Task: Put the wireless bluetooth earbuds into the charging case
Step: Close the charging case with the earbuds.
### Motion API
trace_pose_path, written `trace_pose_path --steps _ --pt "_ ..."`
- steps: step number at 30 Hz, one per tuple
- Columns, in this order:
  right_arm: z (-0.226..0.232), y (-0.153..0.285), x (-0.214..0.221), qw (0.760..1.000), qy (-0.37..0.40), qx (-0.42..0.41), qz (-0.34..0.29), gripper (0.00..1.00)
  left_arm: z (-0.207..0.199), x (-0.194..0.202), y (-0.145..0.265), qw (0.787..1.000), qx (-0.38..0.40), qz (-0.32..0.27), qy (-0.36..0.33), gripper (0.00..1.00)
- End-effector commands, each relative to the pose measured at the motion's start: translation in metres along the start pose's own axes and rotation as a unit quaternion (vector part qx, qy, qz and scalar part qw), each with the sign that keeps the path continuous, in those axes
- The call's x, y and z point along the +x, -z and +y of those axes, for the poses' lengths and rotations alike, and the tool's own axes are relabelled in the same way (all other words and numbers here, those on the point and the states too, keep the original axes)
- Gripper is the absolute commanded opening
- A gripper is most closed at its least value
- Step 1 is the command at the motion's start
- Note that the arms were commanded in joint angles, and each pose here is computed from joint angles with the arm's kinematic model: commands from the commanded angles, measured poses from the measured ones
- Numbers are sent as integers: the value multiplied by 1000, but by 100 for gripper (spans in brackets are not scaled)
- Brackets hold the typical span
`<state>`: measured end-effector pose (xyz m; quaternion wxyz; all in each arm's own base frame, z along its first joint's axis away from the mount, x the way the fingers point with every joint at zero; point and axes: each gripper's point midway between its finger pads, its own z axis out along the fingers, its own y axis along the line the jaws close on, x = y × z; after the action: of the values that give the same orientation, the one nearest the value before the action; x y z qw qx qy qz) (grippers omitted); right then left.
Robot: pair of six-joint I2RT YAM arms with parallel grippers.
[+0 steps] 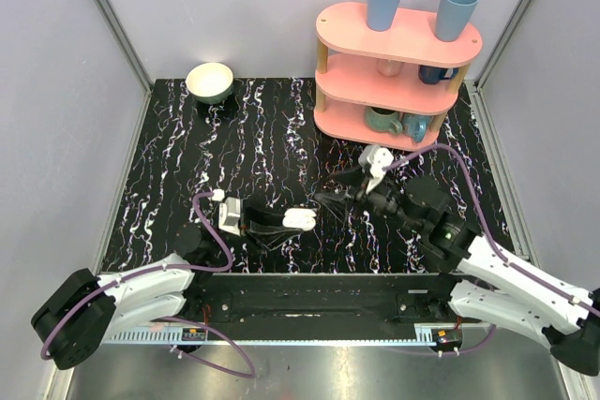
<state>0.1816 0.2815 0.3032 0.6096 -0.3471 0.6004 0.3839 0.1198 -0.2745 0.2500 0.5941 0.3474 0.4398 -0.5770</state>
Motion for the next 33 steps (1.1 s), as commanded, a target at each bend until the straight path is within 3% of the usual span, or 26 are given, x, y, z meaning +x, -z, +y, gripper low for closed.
trace_pose_path --steps 1,3,7,10,19,33 --pt "-35 -9 -18 982 -131 132 12 70 -25 -65 -1 986 47 -124 -102 0" --pt "-32 -17 -20 979 -157 129 31 74 -25 -65 -2 986 48 -124 -102 0" --pt "-39 -28 -7 946 -269 178 44 76 -25 -64 -3 986 50 -122 -101 0" --pt "-30 -38 0 942 -287 160 70 77 -25 -66 -4 986 51 -123 -103 0" --pt "-23 -43 31 938 -284 147 130 73 -25 -67 -3 986 49 -125 -102 0" --pt "-6 -45 30 947 -272 93 143 70 -22 -68 -5 986 43 -127 -96 0"
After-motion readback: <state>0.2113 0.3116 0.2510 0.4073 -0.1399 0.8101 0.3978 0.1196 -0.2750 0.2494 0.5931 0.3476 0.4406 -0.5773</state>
